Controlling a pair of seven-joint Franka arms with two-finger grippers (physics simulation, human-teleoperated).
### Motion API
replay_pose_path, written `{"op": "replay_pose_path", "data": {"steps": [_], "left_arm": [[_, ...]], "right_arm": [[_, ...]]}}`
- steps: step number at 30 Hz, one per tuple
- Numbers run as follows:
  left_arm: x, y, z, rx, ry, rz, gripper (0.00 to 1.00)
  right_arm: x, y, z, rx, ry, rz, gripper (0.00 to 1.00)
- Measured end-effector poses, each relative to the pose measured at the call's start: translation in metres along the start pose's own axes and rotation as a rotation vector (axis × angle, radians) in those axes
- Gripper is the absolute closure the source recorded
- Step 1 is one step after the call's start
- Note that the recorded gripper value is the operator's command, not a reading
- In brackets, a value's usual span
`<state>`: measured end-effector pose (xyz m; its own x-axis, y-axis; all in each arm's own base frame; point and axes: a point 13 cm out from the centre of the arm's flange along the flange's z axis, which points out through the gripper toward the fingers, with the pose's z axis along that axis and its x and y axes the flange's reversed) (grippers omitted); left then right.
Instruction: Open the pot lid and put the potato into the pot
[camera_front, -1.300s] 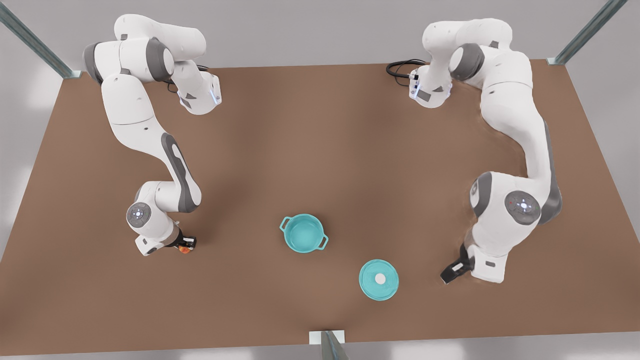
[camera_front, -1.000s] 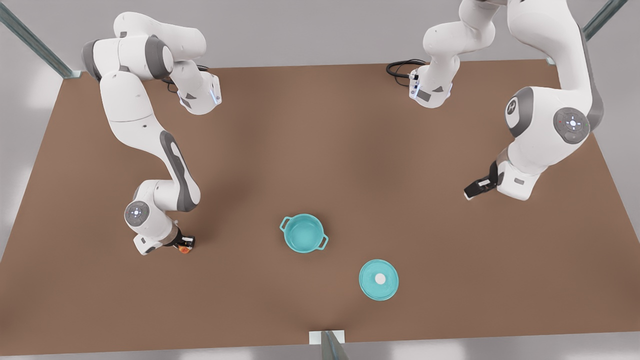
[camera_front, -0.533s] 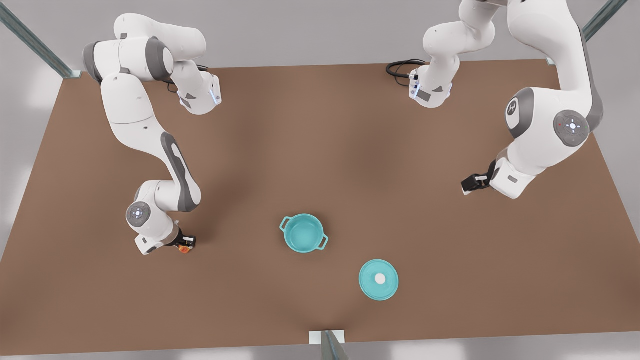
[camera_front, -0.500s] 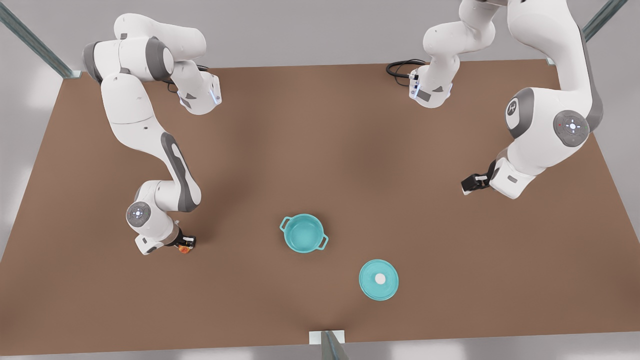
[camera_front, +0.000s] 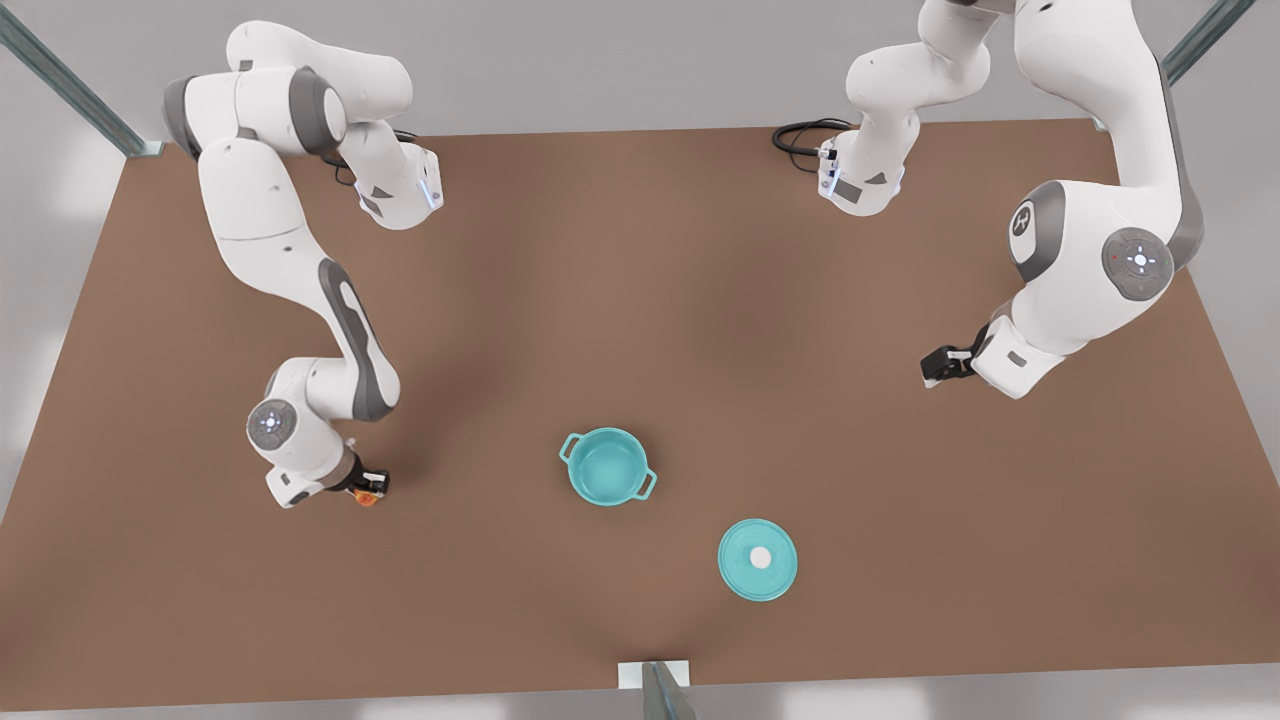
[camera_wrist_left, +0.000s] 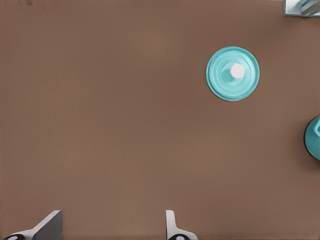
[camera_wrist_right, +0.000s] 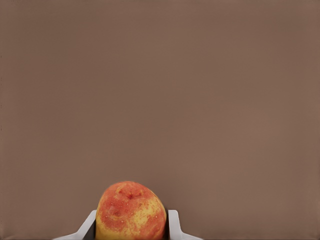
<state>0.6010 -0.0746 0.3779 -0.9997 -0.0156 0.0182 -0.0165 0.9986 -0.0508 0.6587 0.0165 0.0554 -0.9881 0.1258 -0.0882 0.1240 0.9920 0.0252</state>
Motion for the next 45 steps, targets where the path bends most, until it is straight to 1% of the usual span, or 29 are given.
{"op": "replay_pose_path", "data": {"steps": [5,12,17,21,26,33,41,42,43,45], "left_arm": [[-0.001,0.006,0.003,-0.028,0.003,0.025,0.00],[0.000,0.007,0.004,-0.037,0.006,0.047,0.00],[0.000,0.008,0.006,-0.038,0.010,0.056,0.00],[0.000,0.008,0.006,-0.038,0.010,0.062,0.00],[0.000,0.007,0.006,-0.038,0.011,0.069,0.00],[0.000,0.007,0.006,-0.040,0.011,0.075,0.00],[0.001,0.006,0.007,-0.040,0.014,0.080,0.00],[0.001,0.006,0.007,-0.040,0.013,0.080,0.00],[0.001,0.006,0.006,-0.040,0.012,0.080,0.00],[0.001,0.006,0.006,-0.040,0.012,0.080,0.00]], "right_arm": [[-0.011,0.017,-0.042,-0.016,-0.026,-0.009,0.47],[-0.039,0.123,-0.141,-0.061,-0.035,-0.057,0.47],[-0.015,0.218,-0.186,-0.071,0.022,-0.073,0.47],[0.017,0.292,-0.181,-0.058,0.072,-0.066,0.47],[0.041,0.364,-0.156,-0.051,0.104,0.000,0.47],[0.074,0.414,-0.092,-0.036,0.136,0.110,0.46],[0.071,0.432,-0.048,-0.055,0.113,0.239,0.46],[0.070,0.433,-0.047,-0.058,0.109,0.253,0.43],[0.069,0.433,-0.047,-0.060,0.106,0.265,0.00],[0.067,0.433,-0.049,-0.063,0.100,0.288,0.00]]}}
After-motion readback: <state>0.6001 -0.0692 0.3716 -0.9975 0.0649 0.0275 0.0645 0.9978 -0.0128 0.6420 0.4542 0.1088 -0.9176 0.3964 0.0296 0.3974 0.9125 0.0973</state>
